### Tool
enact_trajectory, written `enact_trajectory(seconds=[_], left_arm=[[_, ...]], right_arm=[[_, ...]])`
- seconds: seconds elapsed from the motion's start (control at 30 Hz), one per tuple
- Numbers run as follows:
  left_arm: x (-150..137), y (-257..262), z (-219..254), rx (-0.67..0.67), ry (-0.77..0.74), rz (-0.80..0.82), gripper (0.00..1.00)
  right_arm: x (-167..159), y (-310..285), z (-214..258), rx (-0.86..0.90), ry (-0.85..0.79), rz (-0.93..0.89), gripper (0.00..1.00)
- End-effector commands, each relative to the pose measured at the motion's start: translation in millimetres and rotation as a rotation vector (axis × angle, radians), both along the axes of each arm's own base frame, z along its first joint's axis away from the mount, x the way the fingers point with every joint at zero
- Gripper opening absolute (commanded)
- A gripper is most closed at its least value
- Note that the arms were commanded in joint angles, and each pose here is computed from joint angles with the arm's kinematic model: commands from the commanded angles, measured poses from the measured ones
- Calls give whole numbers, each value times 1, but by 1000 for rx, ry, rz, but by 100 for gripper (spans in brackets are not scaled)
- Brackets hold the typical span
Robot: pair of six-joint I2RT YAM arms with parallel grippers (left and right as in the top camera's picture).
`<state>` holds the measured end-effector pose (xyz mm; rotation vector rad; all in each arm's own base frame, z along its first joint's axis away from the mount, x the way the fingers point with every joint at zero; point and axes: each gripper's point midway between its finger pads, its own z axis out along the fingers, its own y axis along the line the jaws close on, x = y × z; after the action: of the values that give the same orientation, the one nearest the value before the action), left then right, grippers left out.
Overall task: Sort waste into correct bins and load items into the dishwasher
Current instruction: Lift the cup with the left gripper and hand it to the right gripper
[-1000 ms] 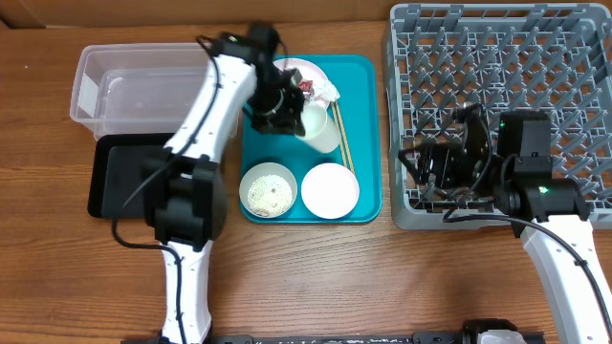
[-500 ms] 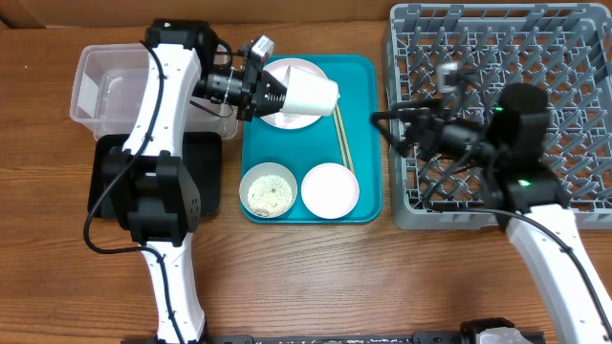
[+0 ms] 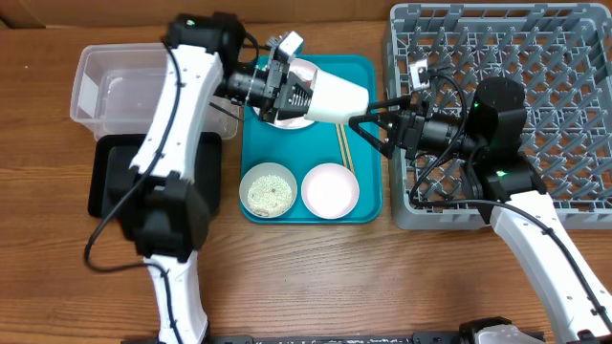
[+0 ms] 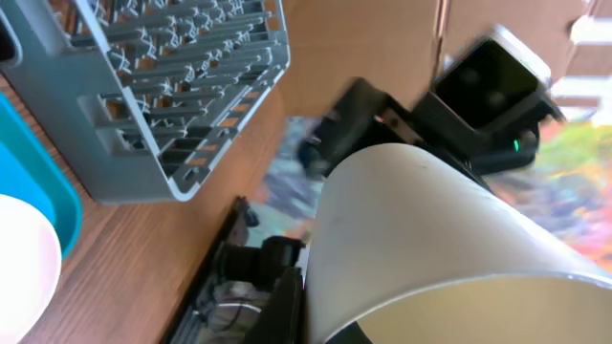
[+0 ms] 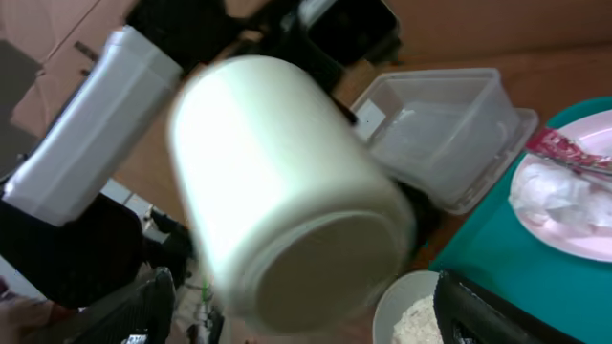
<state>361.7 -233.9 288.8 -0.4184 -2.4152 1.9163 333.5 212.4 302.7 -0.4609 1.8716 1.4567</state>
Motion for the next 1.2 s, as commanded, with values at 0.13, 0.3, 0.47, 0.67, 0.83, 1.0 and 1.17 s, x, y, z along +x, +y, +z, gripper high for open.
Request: enact_trajectory(seconds=[0.13,0.3,0.47,0.67,0.83,1.0,1.17], left_arm=[[-30,8,43,60,-168,-3,4],[-35,0,41,57,-154,-27,4],[-41,-7,32,52,-110,-47,4],[-44,-9,24,6,-50,-55,4],[-45,-11,22,-66,-31,-57,4],[-42,-14,30,-133,-51,-52,4],[-42,-14,33,-151,-49,-51,4]], right_arm=[[-6,3,14,18,-39,40,88],[-11,5,24,38,-86,73,88],[-12,6,34,58,-116,85,88],[-12,6,33,58,-115,85,85],[-12,6,32,58,-110,87,75],[-14,9,32,58,-109,96,76],[-14,9,32,59,-105,96,80]])
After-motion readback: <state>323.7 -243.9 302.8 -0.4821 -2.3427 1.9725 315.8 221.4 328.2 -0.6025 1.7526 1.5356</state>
